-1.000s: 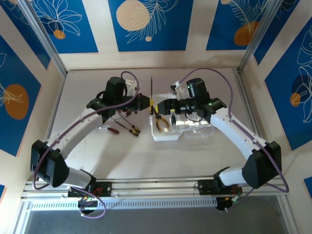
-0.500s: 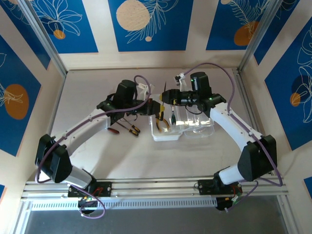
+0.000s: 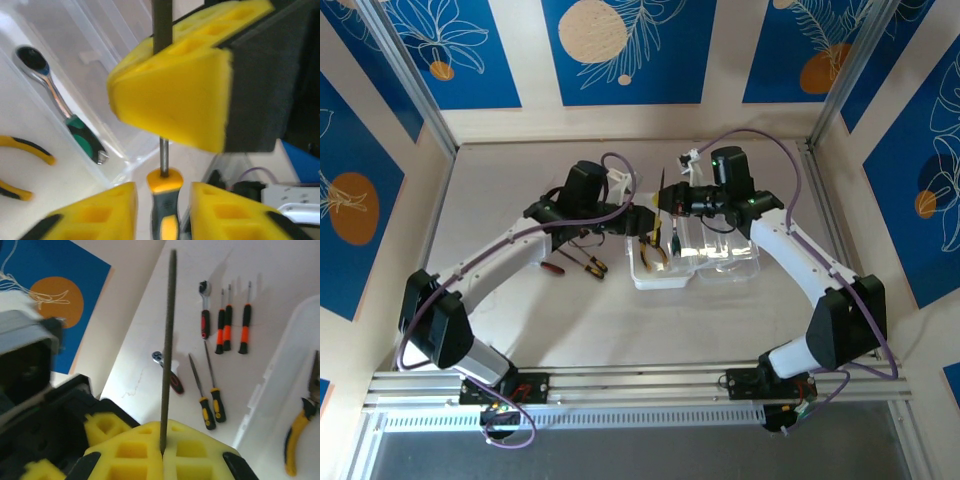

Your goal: Pack the tool kit

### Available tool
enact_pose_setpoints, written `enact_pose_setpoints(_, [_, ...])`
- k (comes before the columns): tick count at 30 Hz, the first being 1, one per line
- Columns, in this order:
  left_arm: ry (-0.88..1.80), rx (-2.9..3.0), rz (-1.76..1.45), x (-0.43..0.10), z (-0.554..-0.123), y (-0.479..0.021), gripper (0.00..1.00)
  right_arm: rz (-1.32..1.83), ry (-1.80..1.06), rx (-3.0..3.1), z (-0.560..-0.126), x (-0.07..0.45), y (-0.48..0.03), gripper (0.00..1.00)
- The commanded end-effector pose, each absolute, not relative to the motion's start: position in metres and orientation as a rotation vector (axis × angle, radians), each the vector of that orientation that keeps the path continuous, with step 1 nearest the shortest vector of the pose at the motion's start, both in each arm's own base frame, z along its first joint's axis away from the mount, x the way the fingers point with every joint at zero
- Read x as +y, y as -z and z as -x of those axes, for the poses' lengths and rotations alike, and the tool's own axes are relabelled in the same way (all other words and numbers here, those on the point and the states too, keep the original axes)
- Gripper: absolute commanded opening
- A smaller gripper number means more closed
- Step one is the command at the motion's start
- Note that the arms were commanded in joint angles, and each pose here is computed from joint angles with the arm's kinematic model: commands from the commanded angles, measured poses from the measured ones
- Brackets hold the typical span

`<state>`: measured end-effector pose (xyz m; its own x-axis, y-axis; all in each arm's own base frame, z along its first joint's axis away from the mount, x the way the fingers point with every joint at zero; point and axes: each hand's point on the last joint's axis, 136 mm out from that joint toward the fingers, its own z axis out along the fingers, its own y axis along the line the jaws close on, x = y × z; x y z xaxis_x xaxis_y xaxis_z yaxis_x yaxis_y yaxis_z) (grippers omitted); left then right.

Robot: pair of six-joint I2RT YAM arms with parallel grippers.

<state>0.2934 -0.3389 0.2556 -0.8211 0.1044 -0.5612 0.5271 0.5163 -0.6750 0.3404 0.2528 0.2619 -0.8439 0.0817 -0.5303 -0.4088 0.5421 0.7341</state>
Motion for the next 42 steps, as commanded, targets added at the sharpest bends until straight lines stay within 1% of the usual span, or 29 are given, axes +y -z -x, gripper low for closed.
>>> enact_pose_setpoints(1, [1.027, 2.322, -0.548, -0.314, -0.301, -0.262, 0.72, 0.243, -1.166, 2.280, -0.344, 0.224, -0.275, 0.00])
enact_pose_setpoints(2, [0.961, 2.327, -0.539, -0.303, -0.304, -0.263, 0.83, 0.225, -1.136, 2.299, -0.345, 0.213, -0.274, 0.00])
enact_pose_setpoints(4, [0.850, 2.331, -0.502, -0.279, -0.311, -0.265, 0.97, 0.202, -1.067, 2.321, -0.348, 0.193, -0.274, 0.00])
enact_pose_setpoints(5, [0.797, 2.332, -0.476, -0.265, -0.315, -0.265, 1.00, 0.187, -1.031, 2.333, -0.351, 0.181, -0.273, 0.00])
enact_pose_setpoints(9, [0.586, 2.394, -0.287, -0.200, -0.331, -0.250, 1.00, 0.164, -0.855, 2.420, -0.355, 0.144, -0.263, 0.00])
enact_pose_setpoints(11, [0.486, 2.464, -0.149, -0.163, -0.338, -0.232, 1.00, 0.169, -0.746, 2.489, -0.358, 0.129, -0.251, 0.00])
enact_pose_setpoints(15, [0.356, 2.588, 0.039, -0.117, -0.342, -0.193, 1.00, 0.153, -0.553, 2.595, -0.367, 0.109, -0.226, 0.00])
enact_pose_setpoints(20, [0.256, 2.644, 0.071, -0.107, -0.349, -0.162, 1.00, 0.168, -0.427, 2.651, -0.377, 0.103, -0.204, 0.00])
enact_pose_setpoints(25, [0.267, 2.681, 0.097, -0.112, -0.358, -0.142, 1.00, 0.231, -0.320, 2.723, -0.383, 0.108, -0.179, 0.00])
enact_pose_setpoints(34, [0.265, 2.718, 0.091, -0.126, -0.379, -0.120, 1.00, 0.275, -0.196, 2.784, -0.383, 0.111, -0.153, 0.01])
enact_pose_setpoints(37, [0.225, 2.726, 0.081, -0.129, -0.387, -0.116, 1.00, 0.277, -0.138, 2.794, -0.384, 0.108, -0.149, 0.04])
enact_pose_setpoints(40, [0.211, 2.729, 0.071, -0.133, -0.393, -0.113, 0.99, 0.272, -0.094, 2.793, -0.385, 0.104, -0.151, 0.11])
enact_pose_setpoints(42, [0.207, 2.734, 0.071, -0.135, -0.396, -0.110, 0.97, 0.266, -0.070, 2.794, -0.385, 0.102, -0.153, 0.19])
